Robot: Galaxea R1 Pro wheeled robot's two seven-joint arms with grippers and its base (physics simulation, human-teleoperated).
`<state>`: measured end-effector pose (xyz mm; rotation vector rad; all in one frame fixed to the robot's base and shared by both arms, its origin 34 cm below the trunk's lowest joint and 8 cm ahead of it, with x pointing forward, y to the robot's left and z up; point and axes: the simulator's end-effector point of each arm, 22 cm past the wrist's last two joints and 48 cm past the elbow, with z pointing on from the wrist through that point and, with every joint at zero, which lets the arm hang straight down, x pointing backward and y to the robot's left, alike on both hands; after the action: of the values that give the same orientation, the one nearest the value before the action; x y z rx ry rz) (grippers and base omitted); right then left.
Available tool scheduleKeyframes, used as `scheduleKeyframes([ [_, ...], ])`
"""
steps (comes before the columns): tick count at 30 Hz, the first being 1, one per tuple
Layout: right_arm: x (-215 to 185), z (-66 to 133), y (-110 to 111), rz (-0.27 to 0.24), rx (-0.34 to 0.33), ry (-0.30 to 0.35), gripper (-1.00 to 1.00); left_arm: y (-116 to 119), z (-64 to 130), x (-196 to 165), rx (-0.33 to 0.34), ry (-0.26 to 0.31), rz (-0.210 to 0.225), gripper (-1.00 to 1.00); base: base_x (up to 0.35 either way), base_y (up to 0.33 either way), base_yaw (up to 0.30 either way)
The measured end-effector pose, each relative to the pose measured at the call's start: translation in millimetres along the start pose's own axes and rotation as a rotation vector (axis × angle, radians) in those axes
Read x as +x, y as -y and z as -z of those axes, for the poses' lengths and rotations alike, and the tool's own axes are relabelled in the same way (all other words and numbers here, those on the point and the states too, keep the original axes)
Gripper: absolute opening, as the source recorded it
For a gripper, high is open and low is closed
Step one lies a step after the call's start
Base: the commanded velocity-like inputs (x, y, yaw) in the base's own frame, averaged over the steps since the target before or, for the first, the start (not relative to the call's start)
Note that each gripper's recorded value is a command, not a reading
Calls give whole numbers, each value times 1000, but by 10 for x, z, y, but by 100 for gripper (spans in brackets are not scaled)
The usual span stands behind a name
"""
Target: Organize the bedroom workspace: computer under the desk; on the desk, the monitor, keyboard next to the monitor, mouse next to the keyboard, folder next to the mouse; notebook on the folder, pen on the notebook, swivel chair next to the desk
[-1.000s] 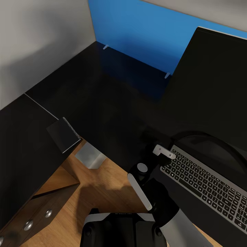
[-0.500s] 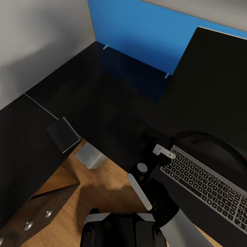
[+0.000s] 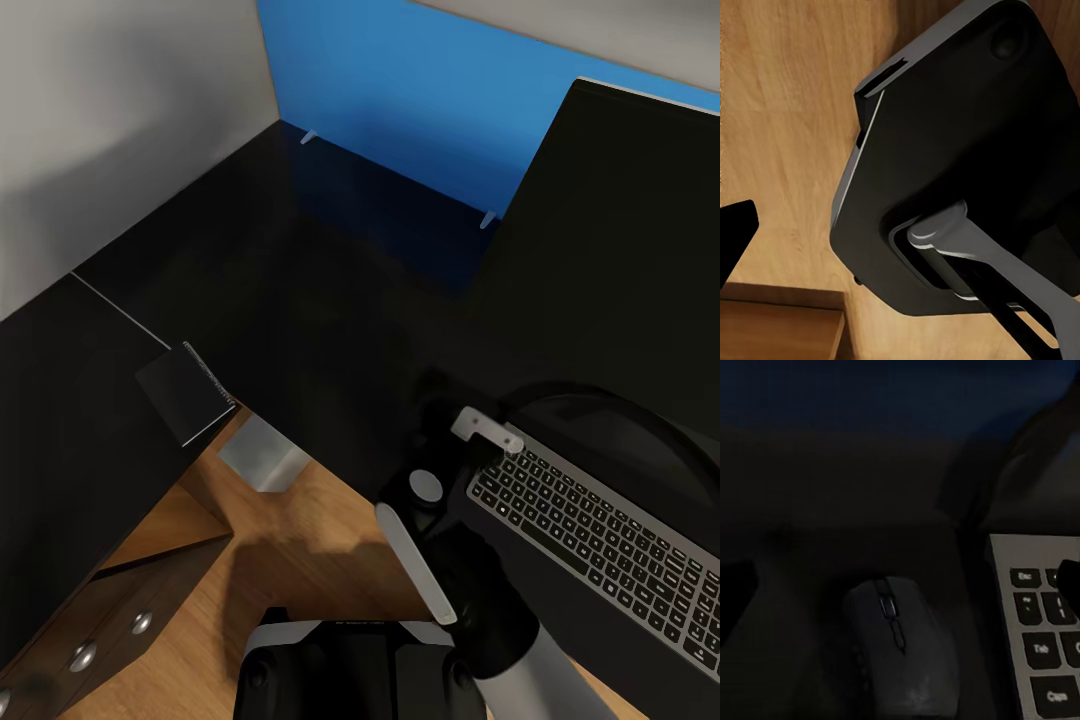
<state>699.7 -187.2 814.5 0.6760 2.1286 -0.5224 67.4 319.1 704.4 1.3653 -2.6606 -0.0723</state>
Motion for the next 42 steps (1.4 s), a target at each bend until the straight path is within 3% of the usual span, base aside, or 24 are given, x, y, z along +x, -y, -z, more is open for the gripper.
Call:
scheduleKeyframes([
  [6, 59, 49, -302, 9, -147, -40, 100, -30, -2, 16, -8, -3, 4, 100, 0, 0, 0],
  [11, 267, 131, -578, -30, -277, -143, 100, -73, -5, 47, -16, -9, 8, 100, 0, 0, 0],
  [17, 345, 318, -907, -64, -446, -201, 100, -168, 41, 66, -30, -8, 19, 100, 0, 0, 0],
  [29, 354, 554, -1130, -89, -575, -245, 100, -284, 115, 28, -45, 17, 29, 100, 0, 0, 6],
  [42, 418, 872, -1395, 2, -755, -304, 100, -280, 115, 13, -41, 27, 31, 100, 0, 0, 130],
])
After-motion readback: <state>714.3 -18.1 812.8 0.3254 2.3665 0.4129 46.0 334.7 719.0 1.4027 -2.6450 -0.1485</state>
